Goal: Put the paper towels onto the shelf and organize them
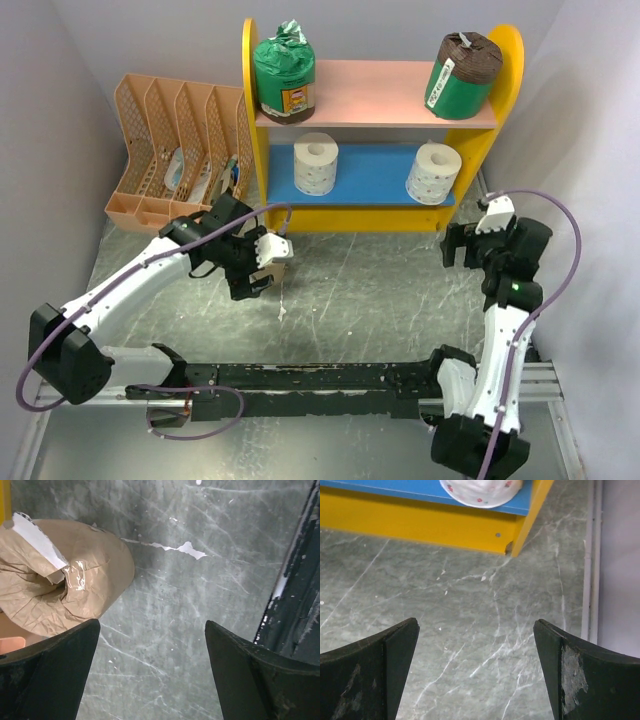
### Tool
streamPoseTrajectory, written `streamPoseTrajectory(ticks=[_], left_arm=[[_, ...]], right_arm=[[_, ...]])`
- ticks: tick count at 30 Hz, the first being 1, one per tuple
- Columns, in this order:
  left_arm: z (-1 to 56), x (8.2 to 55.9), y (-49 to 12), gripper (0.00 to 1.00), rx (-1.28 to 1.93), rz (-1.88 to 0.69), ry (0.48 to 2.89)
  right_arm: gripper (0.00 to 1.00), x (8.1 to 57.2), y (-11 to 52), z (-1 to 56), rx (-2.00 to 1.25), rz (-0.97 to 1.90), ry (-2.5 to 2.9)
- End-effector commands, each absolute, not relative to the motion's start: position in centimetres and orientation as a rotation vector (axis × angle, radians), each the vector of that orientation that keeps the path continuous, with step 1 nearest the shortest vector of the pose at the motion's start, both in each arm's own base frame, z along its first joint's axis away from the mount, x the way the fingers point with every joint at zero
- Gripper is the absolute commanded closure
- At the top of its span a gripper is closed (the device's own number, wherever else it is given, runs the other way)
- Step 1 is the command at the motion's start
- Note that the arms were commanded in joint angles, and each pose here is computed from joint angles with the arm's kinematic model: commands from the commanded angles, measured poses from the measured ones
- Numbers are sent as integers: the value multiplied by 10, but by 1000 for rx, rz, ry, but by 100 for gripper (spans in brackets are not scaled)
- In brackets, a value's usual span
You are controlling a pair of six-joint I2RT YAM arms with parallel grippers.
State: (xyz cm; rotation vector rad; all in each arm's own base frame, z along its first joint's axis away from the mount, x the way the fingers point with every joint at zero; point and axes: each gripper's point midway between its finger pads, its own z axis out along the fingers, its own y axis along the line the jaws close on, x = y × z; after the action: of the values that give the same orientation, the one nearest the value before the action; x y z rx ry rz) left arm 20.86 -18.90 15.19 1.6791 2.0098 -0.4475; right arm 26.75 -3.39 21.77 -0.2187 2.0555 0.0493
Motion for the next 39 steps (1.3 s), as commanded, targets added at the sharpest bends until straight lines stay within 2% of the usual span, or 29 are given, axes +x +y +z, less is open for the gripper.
streamPoseTrajectory(ticks=[1,11,26,33,39], left_arm=[[134,229,-193,3,1704,-355,1921],[111,259,-202,4,1646,-283,1889],[157,257,-210,4,1633,-327,1827],[126,269,-218,4,1666,-335,1861],[122,285,-226,5,1660,-312,1840]], right_arm=[[0,257,-33,235,-185,71,1952],[0,256,-30,231,-203,117,1951],[0,257,-25,226,-224,158,1962],[0,258,-25,224,-228,168,1968],[0,258,-24,224,-230,165,1967]])
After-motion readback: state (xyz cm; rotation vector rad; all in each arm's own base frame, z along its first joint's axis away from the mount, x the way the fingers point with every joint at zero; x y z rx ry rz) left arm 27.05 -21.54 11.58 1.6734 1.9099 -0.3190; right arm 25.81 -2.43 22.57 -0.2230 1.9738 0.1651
